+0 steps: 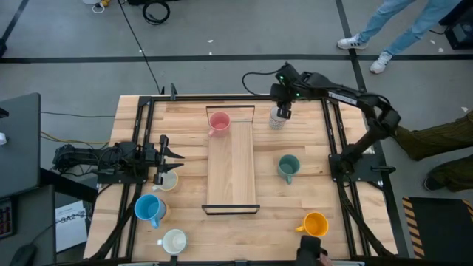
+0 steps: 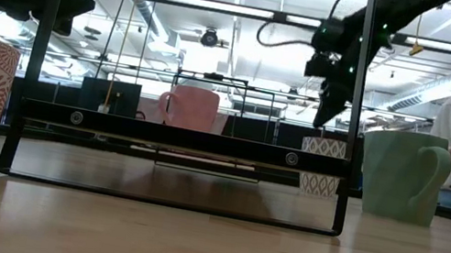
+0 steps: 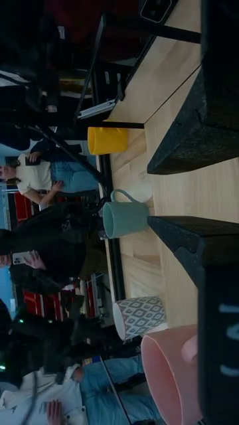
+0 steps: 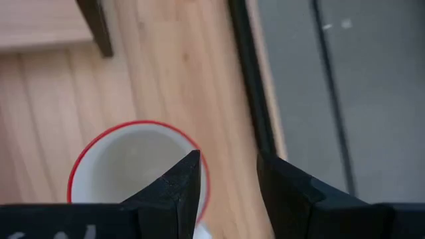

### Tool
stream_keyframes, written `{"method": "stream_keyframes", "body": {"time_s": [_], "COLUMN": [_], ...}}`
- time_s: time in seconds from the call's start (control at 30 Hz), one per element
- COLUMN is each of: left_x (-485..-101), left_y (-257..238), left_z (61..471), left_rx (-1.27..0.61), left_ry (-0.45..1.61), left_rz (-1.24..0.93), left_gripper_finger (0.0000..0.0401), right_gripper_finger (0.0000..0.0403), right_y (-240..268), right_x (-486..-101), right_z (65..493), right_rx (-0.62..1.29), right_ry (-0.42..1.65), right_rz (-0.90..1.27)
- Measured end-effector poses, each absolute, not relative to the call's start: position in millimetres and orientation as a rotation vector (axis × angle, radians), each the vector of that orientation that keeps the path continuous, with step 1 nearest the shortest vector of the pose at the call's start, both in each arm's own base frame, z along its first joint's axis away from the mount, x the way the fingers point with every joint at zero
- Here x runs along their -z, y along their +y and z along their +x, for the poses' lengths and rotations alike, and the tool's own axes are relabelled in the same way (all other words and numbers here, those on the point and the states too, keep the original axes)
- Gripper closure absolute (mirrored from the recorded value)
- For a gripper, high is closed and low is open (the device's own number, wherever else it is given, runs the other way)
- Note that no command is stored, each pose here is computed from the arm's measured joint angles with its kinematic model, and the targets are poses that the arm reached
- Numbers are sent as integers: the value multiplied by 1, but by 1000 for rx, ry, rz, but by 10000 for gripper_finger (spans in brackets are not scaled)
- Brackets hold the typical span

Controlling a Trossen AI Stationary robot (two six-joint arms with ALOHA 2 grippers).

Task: Place coffee mugs
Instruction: Put the gray patterned mug on the shelf

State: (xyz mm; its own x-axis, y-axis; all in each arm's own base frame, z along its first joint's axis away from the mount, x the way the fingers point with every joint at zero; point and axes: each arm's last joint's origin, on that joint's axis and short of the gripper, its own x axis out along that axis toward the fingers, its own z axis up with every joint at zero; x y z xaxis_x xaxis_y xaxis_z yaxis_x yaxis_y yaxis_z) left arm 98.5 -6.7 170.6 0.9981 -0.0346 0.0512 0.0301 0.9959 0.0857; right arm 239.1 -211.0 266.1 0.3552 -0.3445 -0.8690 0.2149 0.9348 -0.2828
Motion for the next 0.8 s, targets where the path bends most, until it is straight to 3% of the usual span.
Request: {"method": "stream_keyframes", "body": {"time_s": [0.8], "left_x": [-170], "left_y": [-6], "left_z": [99], "left_rx": [10], "left_ry": [-51], "left_rz": [84], "left_gripper_finger": [283], "right_gripper_finger": [260], "right_y": [-237], "right_x": [-228], "right_z": [227], "right_rx": [281], "right_ry": [1243], "right_rz": [111]}}
